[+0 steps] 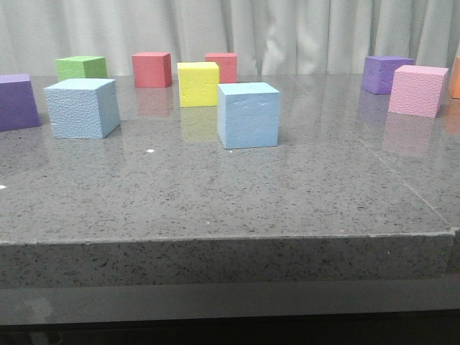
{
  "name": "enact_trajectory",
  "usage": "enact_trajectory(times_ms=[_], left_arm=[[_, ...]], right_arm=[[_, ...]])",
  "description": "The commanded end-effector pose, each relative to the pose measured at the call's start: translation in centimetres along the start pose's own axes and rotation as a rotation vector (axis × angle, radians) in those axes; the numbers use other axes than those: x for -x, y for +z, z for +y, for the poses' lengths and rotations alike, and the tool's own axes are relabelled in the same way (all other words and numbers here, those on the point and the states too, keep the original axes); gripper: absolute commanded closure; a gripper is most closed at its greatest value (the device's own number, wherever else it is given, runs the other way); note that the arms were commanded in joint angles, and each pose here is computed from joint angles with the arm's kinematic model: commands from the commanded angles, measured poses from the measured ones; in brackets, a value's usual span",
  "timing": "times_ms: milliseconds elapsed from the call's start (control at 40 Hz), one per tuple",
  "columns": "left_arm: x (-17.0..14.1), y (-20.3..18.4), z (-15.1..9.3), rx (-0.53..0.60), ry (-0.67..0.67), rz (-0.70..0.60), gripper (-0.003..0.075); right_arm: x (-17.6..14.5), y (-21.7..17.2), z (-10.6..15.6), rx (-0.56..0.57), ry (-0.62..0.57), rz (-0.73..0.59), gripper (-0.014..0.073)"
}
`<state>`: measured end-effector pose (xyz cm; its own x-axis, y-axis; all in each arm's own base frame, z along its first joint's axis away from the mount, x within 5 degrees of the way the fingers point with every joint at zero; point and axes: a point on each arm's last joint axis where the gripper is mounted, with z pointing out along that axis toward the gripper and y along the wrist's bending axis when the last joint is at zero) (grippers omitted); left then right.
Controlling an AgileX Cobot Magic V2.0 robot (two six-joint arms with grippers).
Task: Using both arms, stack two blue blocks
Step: 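Raise the right gripper away from the placed blue cube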
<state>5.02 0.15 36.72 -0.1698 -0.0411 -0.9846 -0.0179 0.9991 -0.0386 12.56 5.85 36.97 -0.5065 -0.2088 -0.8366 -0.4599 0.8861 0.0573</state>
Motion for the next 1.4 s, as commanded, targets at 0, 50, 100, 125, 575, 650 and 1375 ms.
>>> enact_trajectory(times_ms=[0,50,100,125,575,650,1375], left_arm=[[1.4,-0.1,-0.1,-0.01,0.001,-0.089,0.0354],[1.4,-0.1,-0.1,-0.01,0.001,-0.089,0.0354],[1.4,-0.1,-0.1,-0.01,0.001,-0.089,0.0354],[1.5,-0.1,-0.1,-0.011,0.001,-0.091,0.0354],[1.8,0.0,-0.3,-0.03,-0.023,-0.137,0.0354],[1.7,0.2,-0.3,-0.037,-0.035,-0.137,0.0353],[1.9,13.3,-7.6,-0.35,0.139,0.258,0.0119]], right_arm=[[0.3,-1.8,0.2,-0.011,-0.011,-0.14,-0.0041],[0.1,-2.2,0.2,-0.013,-0.013,-0.158,-0.0041],[0.0,-2.4,0.3,-0.014,-0.014,-0.172,-0.0041],[0.0,-2.6,0.3,-0.014,-0.015,-0.18,-0.0041],[0.1,-2.7,0.3,-0.016,-0.014,-0.19,-0.0041],[0.1,-2.7,0.3,-0.016,-0.014,-0.19,-0.0041],[0.1,-2.7,0.3,-0.016,-0.014,-0.19,-0.0041]])
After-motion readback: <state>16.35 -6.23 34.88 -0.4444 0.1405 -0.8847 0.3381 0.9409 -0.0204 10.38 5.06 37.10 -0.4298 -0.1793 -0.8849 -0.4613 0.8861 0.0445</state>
